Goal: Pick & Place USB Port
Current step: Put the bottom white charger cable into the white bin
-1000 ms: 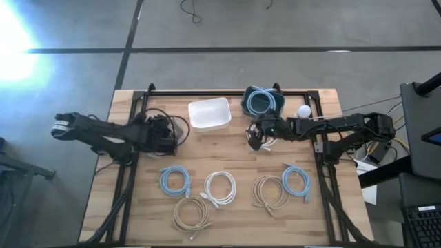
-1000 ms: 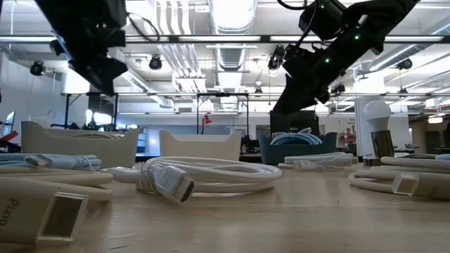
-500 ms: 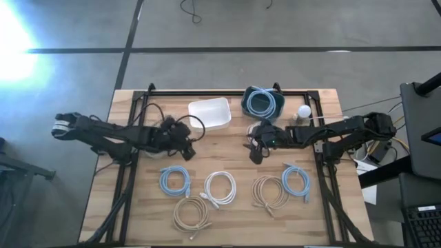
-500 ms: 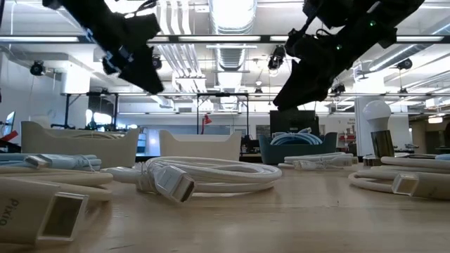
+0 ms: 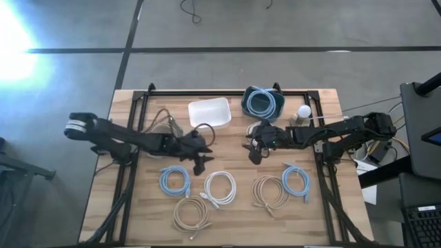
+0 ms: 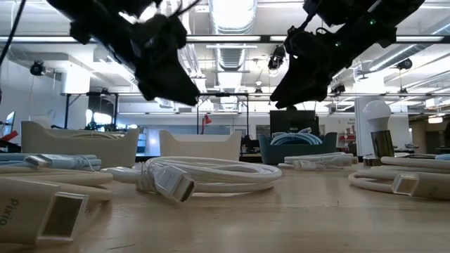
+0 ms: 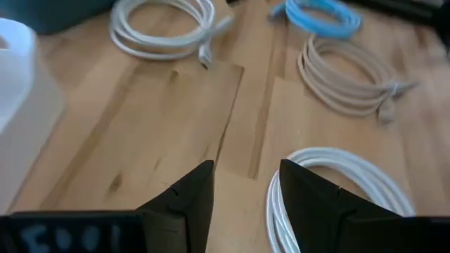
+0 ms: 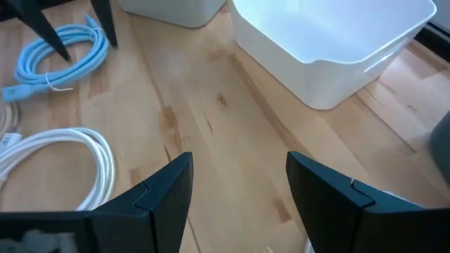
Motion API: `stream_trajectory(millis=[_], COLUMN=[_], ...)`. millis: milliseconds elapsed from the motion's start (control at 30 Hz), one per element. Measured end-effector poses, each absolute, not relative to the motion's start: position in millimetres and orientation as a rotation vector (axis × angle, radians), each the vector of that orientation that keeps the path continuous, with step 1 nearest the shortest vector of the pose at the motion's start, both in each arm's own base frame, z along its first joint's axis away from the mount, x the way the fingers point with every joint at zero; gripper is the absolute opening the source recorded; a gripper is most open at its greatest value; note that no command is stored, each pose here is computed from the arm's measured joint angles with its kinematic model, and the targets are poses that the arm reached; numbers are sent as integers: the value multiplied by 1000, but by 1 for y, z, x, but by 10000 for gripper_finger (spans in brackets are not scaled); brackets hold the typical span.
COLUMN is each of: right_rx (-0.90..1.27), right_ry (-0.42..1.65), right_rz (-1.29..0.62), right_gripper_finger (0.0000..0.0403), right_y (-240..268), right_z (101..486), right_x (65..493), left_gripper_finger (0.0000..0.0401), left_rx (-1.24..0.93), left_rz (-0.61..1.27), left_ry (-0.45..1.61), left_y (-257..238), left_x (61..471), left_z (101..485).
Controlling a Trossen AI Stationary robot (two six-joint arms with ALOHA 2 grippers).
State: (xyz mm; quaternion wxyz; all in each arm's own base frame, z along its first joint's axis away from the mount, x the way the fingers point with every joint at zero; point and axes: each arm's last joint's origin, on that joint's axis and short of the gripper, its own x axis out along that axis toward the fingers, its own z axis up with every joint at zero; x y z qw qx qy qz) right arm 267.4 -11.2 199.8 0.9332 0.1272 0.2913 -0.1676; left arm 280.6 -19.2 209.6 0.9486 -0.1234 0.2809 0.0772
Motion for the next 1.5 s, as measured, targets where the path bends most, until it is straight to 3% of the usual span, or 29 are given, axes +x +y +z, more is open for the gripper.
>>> stream_trajectory(millis=[633, 867, 1133, 1500], right_rx=[254, 254, 252, 251], right_ry=[603, 605, 605, 608], right_rz=[-345, -346, -350, -351], right_gripper_finger=[224, 224, 224, 224], right_y=[-11, -11, -11, -11], right_z=[199, 198, 198, 197], right_x=[267, 266, 266, 266], left_gripper_finger=[165, 165, 165, 165], left_rx=[-191, -224, -263, -235], left_rz=[-24, -65, -82, -77], left_ry=[821, 816, 735, 842], left_y=[-35, -40, -45, -50], left_x=[328, 330, 331, 334], left_z=[146, 143, 165, 132])
